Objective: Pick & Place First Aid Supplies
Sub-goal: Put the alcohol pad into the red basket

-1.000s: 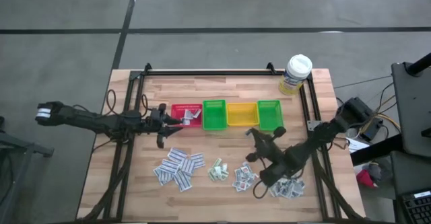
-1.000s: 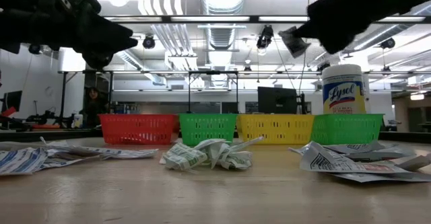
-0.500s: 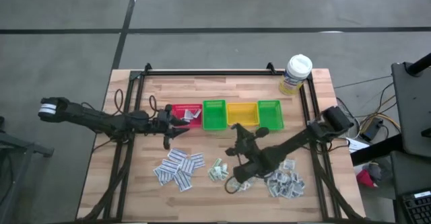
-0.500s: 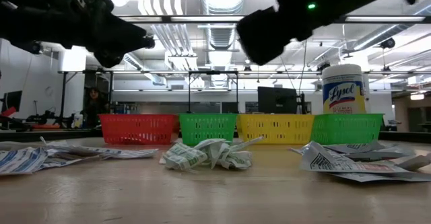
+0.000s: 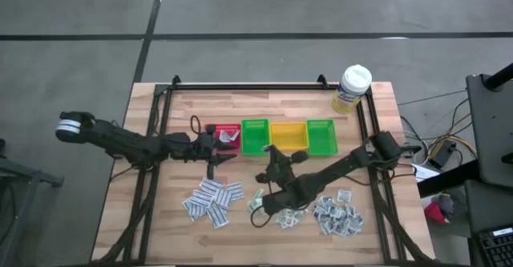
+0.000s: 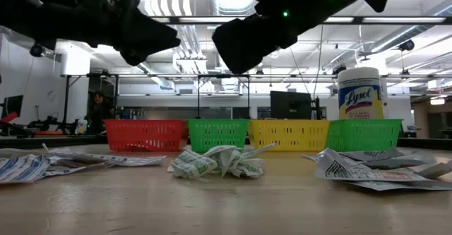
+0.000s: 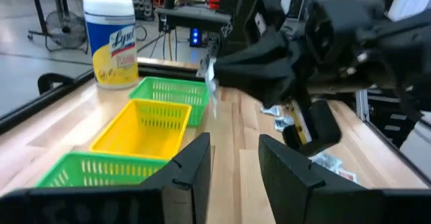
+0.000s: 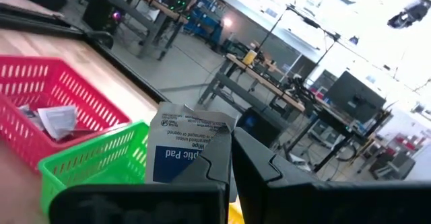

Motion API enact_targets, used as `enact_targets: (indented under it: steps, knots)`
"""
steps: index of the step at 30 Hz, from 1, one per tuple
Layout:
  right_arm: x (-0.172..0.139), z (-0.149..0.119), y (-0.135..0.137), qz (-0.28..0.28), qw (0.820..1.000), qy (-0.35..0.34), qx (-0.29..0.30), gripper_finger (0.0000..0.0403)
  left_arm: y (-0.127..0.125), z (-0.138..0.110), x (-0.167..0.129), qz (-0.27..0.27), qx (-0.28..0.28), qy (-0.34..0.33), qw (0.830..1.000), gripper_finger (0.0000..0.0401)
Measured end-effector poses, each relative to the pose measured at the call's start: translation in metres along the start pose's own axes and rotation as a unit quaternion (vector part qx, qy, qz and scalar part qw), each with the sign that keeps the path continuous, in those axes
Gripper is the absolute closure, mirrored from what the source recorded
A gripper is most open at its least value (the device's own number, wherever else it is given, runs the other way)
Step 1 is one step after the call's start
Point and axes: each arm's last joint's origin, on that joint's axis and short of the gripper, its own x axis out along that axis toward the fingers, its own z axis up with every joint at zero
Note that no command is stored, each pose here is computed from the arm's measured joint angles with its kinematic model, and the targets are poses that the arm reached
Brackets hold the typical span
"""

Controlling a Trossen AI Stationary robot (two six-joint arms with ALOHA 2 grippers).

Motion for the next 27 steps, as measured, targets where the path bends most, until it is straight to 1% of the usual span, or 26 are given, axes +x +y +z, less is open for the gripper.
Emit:
enact_targets:
  steps: [9,11,17,20,27]
  knots:
    - [0.002,0.005,0.002,-0.002,1.0,0.001,-0.003,0.0394,-0.005,0.001,0.029,-0.002,0.003,0.023,1.0,0.0281]
    - [0.002,0.007,0.002,-0.002,1.0,0.001,-0.014,0.0394,-0.007,0.002,0.034,-0.006,0.008,0.027,1.0,0.0281]
    - [0.002,0.007,0.002,-0.002,1.0,0.001,-0.015,0.0394,-0.011,0.007,0.054,-0.02,0.014,0.029,0.999,0.0281]
    - [0.002,0.007,0.002,-0.002,1.0,0.001,-0.017,0.0394,-0.013,0.008,0.062,-0.029,0.015,0.032,0.999,0.0281]
    - [0.002,0.007,0.002,-0.001,1.0,0.001,-0.02,0.0394,-0.014,0.007,0.074,-0.029,0.015,0.038,0.999,0.0281]
